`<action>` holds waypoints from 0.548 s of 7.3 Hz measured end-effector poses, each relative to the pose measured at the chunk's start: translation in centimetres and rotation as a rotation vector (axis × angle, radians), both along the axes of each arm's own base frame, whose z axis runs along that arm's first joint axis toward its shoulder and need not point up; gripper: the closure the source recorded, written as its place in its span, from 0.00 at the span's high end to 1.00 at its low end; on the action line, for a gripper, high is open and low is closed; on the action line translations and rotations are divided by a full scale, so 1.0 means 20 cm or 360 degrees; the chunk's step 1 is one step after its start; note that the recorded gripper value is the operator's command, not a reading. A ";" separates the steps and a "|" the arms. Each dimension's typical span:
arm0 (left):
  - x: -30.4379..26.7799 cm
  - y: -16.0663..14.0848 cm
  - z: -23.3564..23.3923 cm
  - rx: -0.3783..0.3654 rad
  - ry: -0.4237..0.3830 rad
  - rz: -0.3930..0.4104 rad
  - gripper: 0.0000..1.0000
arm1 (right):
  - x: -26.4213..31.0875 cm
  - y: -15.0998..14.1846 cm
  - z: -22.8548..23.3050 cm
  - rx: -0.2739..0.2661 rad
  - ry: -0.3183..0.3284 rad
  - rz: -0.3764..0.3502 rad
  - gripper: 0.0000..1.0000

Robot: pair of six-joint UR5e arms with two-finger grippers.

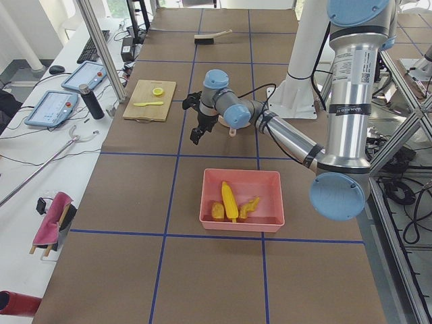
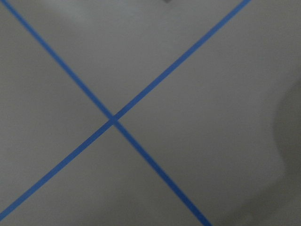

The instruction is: Sweep and dump trash into bin

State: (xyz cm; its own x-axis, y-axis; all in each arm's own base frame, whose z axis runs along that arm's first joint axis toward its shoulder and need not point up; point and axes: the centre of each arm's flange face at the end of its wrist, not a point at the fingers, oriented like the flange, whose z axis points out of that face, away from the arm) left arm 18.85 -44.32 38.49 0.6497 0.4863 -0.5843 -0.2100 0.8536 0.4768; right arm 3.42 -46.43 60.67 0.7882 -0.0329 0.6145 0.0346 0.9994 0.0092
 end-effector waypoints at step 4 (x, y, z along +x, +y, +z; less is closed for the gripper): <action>-0.58 -0.21 0.48 -0.0705 0.0172 -0.0300 0.98 | 0.00 0.00 -0.01 0.0003 -0.0008 -0.0001 1.00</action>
State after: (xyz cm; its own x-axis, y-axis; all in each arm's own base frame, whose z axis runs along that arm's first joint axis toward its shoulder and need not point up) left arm 7.24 -48.48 48.04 0.6269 0.0559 -0.7771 -0.0019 0.9975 0.0702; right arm 3.37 -46.43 60.57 0.7852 -0.0346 0.6183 0.0352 0.9993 0.0112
